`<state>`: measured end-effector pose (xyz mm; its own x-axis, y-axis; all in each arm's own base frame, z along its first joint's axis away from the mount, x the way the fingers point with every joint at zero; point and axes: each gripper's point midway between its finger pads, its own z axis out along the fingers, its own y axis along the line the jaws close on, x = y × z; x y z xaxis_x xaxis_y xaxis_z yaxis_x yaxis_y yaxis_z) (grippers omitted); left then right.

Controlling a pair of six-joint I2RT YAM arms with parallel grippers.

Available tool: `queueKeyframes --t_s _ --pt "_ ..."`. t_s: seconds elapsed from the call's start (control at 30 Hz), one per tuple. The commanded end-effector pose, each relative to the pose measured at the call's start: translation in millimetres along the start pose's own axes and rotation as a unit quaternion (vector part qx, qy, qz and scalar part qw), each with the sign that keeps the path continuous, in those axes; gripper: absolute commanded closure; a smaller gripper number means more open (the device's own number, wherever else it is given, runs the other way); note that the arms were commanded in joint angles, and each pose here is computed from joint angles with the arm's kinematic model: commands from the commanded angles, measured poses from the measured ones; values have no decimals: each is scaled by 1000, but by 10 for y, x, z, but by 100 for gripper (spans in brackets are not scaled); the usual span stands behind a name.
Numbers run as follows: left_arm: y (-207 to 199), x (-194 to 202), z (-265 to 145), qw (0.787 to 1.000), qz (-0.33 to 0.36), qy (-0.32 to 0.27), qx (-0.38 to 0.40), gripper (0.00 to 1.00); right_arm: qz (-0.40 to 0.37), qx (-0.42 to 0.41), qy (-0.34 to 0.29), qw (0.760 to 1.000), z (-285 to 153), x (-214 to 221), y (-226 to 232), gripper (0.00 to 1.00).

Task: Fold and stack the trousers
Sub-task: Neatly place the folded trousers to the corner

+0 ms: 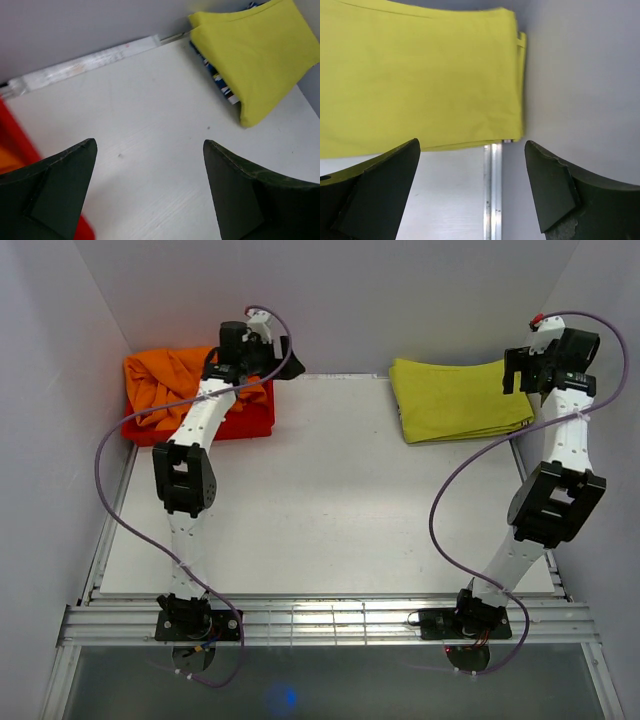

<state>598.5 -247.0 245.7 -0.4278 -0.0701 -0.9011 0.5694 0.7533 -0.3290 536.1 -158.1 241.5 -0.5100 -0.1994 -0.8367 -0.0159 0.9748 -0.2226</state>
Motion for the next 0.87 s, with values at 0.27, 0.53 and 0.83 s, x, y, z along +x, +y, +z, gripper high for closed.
queueKeyframes --t_s 0.27,0.53,0.83 --pt "659 966 -1737 967 -59 219 -117 2 32 -272 70 959 -1514 631 1332 10" --pt "332 1762 -2422 962 -13 248 -110 2 -22 -258 140 956 -1919 1475 1503 10" --pt "191 1854 -2704 963 1 238 -129 2 -23 -258 134 957 -2102 1577 1602 10"
